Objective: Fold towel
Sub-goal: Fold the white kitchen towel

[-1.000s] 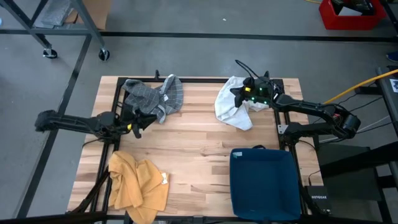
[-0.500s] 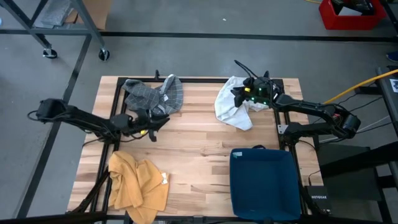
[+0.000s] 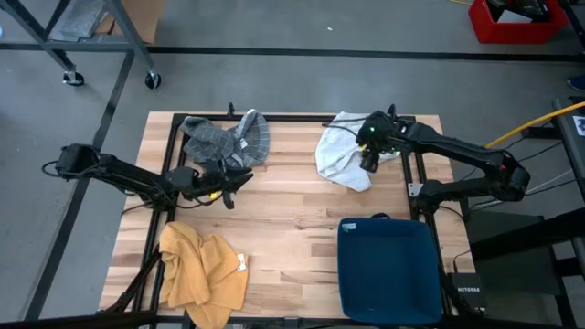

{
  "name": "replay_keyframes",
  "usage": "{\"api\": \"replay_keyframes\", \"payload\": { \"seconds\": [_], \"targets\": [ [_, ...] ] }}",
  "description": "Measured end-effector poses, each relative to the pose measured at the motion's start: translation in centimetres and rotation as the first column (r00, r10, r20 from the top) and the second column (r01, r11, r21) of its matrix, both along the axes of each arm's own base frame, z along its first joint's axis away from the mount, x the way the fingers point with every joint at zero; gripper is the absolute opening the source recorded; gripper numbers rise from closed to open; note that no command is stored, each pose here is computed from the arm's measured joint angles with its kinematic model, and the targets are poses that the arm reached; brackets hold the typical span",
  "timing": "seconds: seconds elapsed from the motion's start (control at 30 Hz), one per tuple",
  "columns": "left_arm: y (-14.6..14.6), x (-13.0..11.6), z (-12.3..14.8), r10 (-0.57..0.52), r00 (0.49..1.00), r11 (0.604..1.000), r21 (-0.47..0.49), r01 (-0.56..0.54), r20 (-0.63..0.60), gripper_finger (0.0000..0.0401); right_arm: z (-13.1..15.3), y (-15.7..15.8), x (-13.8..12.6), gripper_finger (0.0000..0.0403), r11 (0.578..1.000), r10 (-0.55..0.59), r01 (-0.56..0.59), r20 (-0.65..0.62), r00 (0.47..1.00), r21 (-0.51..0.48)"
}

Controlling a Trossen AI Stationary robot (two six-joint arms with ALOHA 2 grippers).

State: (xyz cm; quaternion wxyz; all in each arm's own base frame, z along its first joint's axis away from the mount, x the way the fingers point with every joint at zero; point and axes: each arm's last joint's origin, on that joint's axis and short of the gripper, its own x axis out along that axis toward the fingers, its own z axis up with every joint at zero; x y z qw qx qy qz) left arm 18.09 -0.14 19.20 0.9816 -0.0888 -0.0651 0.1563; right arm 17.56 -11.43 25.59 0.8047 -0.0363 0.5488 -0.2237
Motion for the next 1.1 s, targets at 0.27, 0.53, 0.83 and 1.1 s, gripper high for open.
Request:
{"api": "replay_keyframes", "payload": {
  "seconds": [0.27, 0.53, 0.83, 1.1],
  "targets": [
    [0.0, 0.0, 0.0, -0.002, 1.0, 0.999, -0.038, 0.002, 0.012, 0.0082, -0.6, 1.0, -1.0, 0.0198, 0.997, -0.075, 0.072, -0.165, 0.983, -0.024],
    [0.0, 0.0, -0.2, -0.002, 1.0, 0.999, -0.039, 0.002, -0.012, 0.0082, -4.3, 1.7, -2.3, 0.0198, 0.981, -0.173, 0.188, -0.241, 0.955, 0.041],
    [0.0, 0.0, -0.4, 0.0, 0.999, 1.0, -0.019, 0.0, -0.035, 0.0082, -6.1, 1.6, -2.5, 0.0198, 0.984, -0.173, 0.178, -0.308, 0.935, -0.014],
    [0.0, 0.0, -0.4, 0.0, 0.999, 1.0, -0.016, -0.001, -0.039, 0.0082, -7.6, 1.2, -1.8, 0.0198, 0.985, -0.145, 0.169, -0.376, 0.915, 0.032]
  ]
}}
